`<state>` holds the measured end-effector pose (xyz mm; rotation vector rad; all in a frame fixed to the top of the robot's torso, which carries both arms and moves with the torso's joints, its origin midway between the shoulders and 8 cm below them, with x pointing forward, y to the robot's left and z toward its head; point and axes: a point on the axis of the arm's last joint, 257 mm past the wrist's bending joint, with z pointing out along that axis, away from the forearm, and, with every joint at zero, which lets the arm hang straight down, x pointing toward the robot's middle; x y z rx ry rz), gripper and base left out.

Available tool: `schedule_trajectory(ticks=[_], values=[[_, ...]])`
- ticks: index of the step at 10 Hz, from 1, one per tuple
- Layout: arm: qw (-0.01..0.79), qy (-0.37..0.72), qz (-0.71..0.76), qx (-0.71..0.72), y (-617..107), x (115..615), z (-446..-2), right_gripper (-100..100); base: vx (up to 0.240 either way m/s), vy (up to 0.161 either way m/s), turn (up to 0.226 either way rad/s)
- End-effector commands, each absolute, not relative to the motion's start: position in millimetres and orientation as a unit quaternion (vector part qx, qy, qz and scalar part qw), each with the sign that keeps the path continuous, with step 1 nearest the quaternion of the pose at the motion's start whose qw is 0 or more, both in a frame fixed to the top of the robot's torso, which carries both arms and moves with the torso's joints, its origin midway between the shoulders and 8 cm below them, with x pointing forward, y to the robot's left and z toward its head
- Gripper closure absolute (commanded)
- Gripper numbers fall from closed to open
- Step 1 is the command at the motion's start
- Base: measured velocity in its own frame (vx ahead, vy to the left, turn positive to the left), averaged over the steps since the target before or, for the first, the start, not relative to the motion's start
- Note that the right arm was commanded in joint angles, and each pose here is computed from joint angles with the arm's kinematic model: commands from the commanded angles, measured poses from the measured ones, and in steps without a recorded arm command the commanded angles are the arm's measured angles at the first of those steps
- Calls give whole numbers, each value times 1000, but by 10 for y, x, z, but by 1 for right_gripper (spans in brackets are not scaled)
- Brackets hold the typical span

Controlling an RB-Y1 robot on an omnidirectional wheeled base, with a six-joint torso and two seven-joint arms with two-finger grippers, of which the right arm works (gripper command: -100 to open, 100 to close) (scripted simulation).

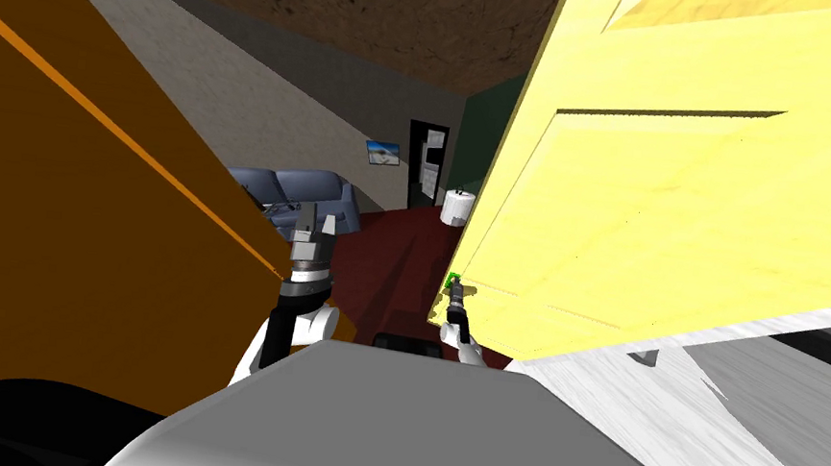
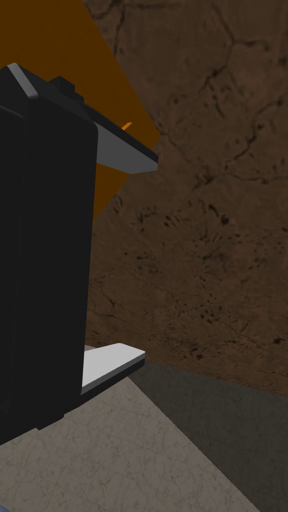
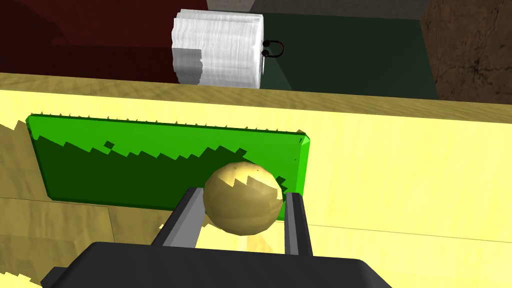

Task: Push the door open

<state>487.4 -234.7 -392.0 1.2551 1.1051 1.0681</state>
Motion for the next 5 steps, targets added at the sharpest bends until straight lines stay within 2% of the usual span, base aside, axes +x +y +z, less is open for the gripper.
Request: schedule_trajectory(ticks=[1, 2, 3, 5], values=[[548, 465, 451, 529, -2361, 4876, -3910, 100, -7, 2, -2], [548, 465, 451, 529, -2361, 4876, -3910, 100, 0, 0, 0], [559, 461, 438, 532, -2530, 4865, -3912, 100, 101, 22, -10], [568, 454, 429, 536, -2664, 4860, -3895, 100, 189, 40, -48]])
